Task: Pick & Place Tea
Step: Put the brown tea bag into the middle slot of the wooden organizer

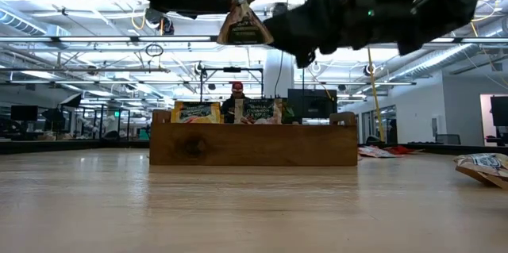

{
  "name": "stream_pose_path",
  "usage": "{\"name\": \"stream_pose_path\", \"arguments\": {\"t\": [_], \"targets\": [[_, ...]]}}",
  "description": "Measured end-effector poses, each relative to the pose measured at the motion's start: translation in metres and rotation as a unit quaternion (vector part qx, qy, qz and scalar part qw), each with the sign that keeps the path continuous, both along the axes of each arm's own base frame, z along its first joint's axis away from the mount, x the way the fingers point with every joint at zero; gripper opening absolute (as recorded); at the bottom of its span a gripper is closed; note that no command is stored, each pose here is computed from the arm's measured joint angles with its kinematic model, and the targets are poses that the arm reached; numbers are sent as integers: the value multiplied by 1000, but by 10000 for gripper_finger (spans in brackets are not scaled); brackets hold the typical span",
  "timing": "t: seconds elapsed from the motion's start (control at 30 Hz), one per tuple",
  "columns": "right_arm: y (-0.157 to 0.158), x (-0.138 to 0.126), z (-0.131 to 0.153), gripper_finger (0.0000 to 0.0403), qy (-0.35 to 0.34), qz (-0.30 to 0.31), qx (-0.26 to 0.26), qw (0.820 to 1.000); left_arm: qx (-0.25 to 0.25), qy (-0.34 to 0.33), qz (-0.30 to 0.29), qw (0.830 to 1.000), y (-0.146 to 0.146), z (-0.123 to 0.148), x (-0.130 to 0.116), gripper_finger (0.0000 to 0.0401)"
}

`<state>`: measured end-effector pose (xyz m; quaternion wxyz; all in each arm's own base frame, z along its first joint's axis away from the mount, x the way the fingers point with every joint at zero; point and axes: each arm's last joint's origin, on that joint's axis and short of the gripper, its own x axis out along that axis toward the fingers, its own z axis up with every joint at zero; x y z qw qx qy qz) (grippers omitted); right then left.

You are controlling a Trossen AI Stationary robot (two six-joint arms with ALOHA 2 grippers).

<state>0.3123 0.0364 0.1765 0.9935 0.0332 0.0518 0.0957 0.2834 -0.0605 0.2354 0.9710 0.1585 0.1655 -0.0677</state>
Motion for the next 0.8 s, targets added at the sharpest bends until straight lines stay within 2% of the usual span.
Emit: {"name": "stream_pose_path", "arguments": {"t": [0.17, 0.33, 0.53, 0.8], "targets": [[1, 13, 1, 136, -29, 43, 18, 998, -2, 1, 1, 1000, 0, 0, 0, 0], [-1, 13, 6, 157, -40, 63, 21, 997, -3, 13, 2, 1000, 0, -2, -1, 0], [-2, 13, 9, 153, -53, 62, 21, 996, -6, 14, 3, 1000, 0, -2, -1, 0], [-4, 18, 11, 148, -39, 24, 16, 999, -6, 12, 3, 1000, 0, -2, -1, 0]]}}
